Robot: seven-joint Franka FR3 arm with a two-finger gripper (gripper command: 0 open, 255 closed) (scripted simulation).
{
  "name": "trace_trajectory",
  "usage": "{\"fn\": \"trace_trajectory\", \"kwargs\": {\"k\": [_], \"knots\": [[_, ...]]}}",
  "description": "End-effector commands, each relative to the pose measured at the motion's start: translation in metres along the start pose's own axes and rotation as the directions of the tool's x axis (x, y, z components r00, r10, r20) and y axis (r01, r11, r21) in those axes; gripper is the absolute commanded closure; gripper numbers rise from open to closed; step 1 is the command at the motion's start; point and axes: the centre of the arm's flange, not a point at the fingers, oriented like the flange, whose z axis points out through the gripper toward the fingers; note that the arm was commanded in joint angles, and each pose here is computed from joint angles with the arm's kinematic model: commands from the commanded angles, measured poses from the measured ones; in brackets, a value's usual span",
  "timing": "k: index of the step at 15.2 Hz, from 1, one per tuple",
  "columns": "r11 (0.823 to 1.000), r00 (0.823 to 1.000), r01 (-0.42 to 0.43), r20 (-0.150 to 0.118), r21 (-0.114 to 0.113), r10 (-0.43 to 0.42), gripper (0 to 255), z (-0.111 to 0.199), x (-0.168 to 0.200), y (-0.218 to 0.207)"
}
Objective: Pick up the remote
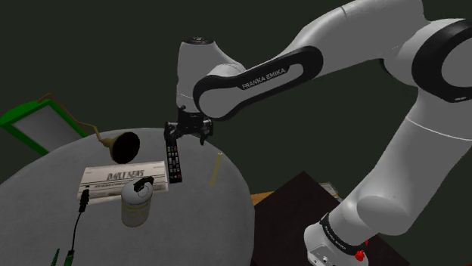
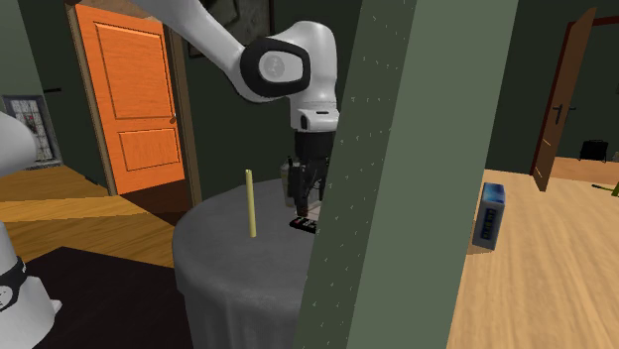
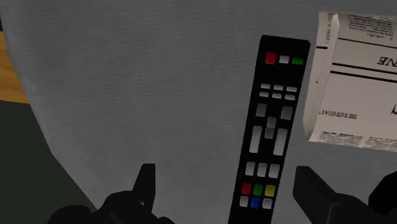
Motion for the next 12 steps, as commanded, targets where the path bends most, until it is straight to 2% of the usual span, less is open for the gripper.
{"fn": "trace_trajectory", "kwargs": {"k": [1,4,12], "knots": [[0.999,0.999,-0.035,0.003,0.004,0.035,0,0.013,0.009,-0.017],[0.997,0.997,-0.078,0.009,0.011,0.078,0,0.032,0.023,-0.043],[0.997,0.997,-0.078,0.009,0.011,0.078,0,0.072,0.023,-0.044]]}}
